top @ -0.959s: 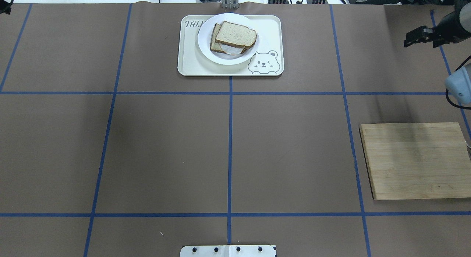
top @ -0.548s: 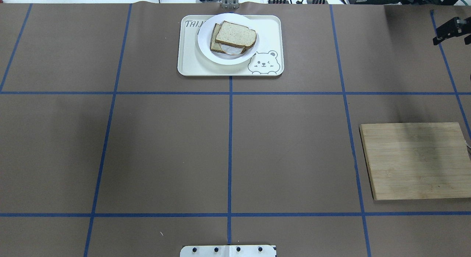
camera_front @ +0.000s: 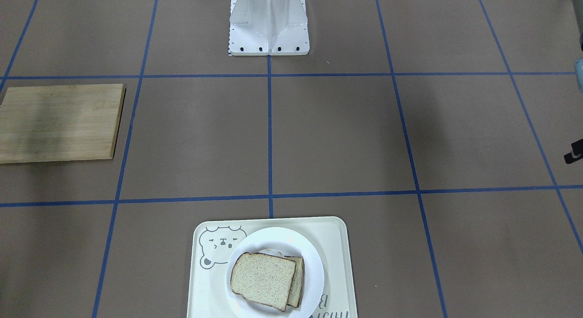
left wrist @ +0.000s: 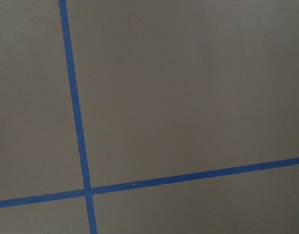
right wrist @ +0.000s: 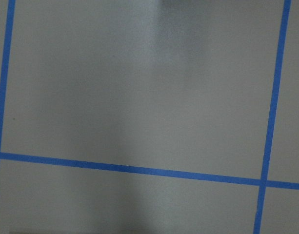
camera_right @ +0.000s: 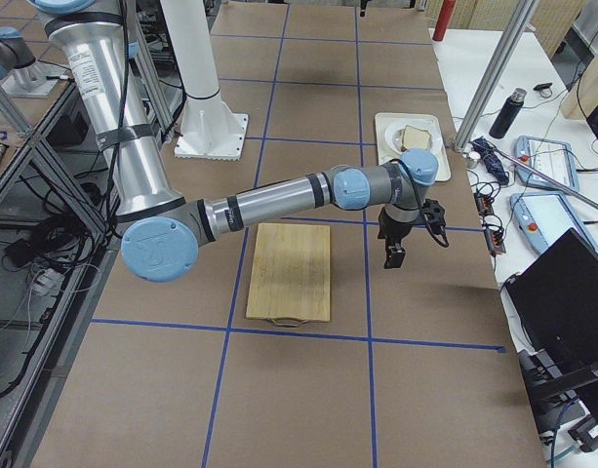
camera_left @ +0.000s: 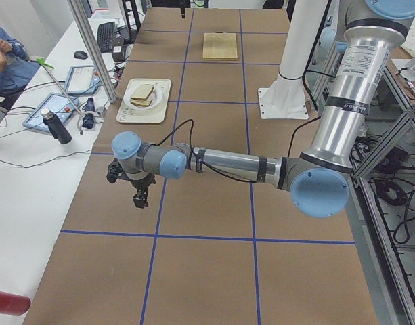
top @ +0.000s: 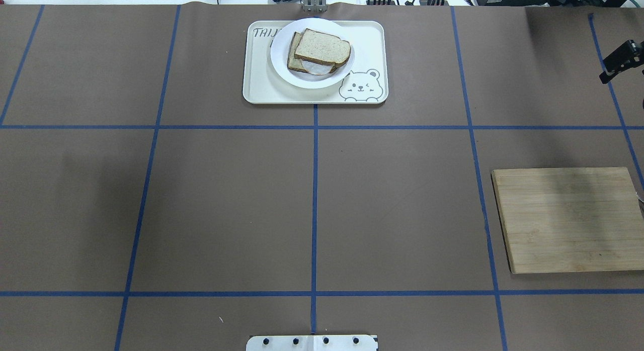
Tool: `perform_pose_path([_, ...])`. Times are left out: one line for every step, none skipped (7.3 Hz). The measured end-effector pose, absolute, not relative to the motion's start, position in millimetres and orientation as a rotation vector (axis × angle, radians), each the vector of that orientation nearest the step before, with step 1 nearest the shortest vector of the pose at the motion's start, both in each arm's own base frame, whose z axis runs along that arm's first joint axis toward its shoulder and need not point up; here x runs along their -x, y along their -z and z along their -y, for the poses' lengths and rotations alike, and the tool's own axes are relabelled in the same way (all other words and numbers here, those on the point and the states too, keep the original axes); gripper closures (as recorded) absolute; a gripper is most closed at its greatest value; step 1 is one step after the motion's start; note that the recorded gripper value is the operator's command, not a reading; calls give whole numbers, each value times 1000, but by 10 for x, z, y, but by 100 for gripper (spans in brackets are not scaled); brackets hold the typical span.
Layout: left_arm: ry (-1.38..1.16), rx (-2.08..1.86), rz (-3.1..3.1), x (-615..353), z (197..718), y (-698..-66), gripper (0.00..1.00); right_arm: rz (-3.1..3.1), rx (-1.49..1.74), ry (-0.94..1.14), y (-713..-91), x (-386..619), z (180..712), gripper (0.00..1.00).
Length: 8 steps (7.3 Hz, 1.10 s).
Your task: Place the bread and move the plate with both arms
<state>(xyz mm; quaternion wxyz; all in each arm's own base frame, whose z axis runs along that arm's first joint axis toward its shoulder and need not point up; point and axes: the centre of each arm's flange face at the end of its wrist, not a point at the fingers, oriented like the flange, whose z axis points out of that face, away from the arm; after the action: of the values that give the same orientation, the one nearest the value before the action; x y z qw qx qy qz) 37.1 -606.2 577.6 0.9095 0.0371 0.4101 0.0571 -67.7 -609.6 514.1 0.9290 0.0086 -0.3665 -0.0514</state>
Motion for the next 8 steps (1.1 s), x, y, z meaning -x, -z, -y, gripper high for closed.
perform_pose_path([-118,-78,-845,-360,6020,-5785,1,760,-14,108,-5142,681,6079,0])
perform_pose_path([-121,-82,-844,-342,5951,-5789,1,762,-16,110,-5140,675,6069,0])
perform_pose_path([-126,-90,-844,-312,5791,-5793,1,762,-18,108,-5149,649,6034,0])
perform_pose_path([-130,-97,-847,-271,5549,-5792,1,758,-17,102,-5199,597,5916,0])
perform_pose_path([-133,-102,-849,-225,5256,-5797,1,754,-16,97,-5260,534,5696,0])
perform_pose_path([-133,-104,-847,-177,4963,-5809,1,753,-14,95,-5310,475,5443,0])
perform_pose_path([-131,-104,-845,-142,4758,-5804,1,750,-9,93,-5367,433,5248,0])
perform_pose_path([-130,-105,-845,-125,4653,-5788,1,748,-5,93,-5404,411,5151,0])
